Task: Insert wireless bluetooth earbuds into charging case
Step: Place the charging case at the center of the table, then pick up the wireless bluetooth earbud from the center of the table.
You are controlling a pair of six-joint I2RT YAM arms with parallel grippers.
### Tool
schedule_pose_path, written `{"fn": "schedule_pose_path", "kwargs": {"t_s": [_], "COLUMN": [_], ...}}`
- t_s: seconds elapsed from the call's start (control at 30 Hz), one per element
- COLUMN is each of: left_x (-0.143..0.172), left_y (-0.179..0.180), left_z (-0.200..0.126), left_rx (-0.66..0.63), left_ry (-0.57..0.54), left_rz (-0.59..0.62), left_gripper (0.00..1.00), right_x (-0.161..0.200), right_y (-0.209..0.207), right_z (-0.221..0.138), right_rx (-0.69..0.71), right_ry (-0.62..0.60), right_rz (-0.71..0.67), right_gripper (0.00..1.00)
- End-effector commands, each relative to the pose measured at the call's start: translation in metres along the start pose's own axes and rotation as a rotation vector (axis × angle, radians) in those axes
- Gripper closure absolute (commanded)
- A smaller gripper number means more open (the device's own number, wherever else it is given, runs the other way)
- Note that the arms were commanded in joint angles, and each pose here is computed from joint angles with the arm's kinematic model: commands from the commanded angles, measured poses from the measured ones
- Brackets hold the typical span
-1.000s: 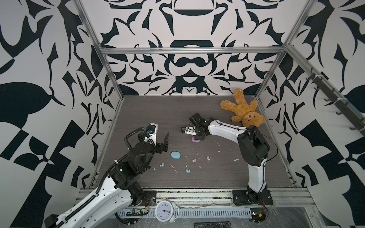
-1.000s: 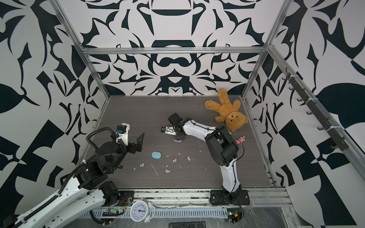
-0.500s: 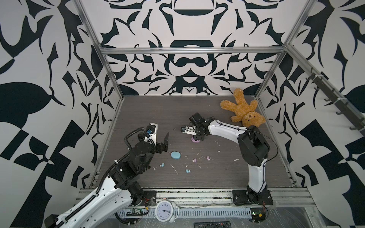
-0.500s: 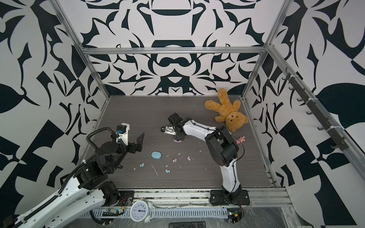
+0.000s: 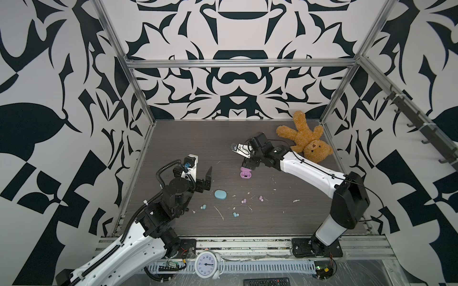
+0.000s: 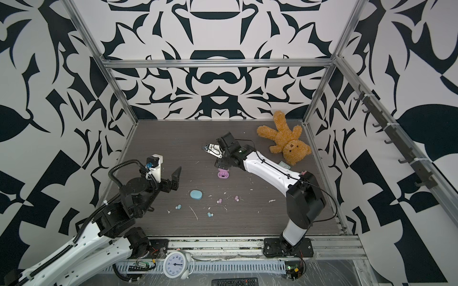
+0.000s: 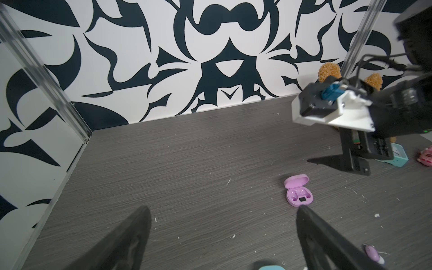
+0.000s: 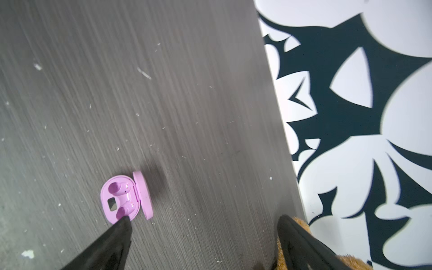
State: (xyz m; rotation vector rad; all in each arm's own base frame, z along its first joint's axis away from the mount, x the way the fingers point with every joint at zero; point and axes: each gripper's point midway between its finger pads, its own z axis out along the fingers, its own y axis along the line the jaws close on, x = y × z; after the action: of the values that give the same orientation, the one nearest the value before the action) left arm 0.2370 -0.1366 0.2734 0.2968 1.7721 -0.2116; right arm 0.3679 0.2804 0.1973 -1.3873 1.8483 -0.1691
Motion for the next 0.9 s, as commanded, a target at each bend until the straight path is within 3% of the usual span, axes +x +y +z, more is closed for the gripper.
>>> {"fn": "schedule_pose_path", "kwargs": {"t_s": [0.0, 0.13, 0.3, 0.37, 0.47, 0.73, 0.87], "left_x": [0.002, 0.020, 0.063, 0.072, 0.075, 0.085, 0.087], "left_y": [-0.003, -0.005, -0.020, -0.026, -0.035, -0.046, -0.050], "left_z": [-0.002, -0.005, -0.005, -0.003, 0.001, 0.007, 0.007], "left_rx": [0.026, 0.036, 0.105, 0.133, 0.171, 0.211, 0.228], "left_ry": [0.036, 0.180, 0.378, 0.391, 0.403, 0.452, 0.460], "left_rz": [-0.011, 0.015, 0.052, 0.050, 0.046, 0.058, 0.061], "left_gripper": [0.01, 0.01, 0.01, 0.01, 0.01, 0.01, 0.01], "right_x": [-0.019, -0.003, 0.044, 0.068, 0.088, 0.121, 0.132], "right_y": [-0.020, -0.008, 0.042, 0.068, 0.108, 0.146, 0.161], "right_z": [-0.038, -0.071, -0.091, -0.094, -0.095, -0.089, -0.073], "right_rx": [0.104, 0.077, -0.040, -0.067, -0.126, -0.073, -0.062], "right_ry": [-0.119, -0.110, 0.049, 0.141, 0.229, 0.388, 0.463], "right_rz": [0.242, 0.514, 0.796, 0.878, 0.950, 1.152, 1.178], "right_gripper": [0.01, 0.01, 0.01, 0.01, 0.10, 0.34, 0.38]}}
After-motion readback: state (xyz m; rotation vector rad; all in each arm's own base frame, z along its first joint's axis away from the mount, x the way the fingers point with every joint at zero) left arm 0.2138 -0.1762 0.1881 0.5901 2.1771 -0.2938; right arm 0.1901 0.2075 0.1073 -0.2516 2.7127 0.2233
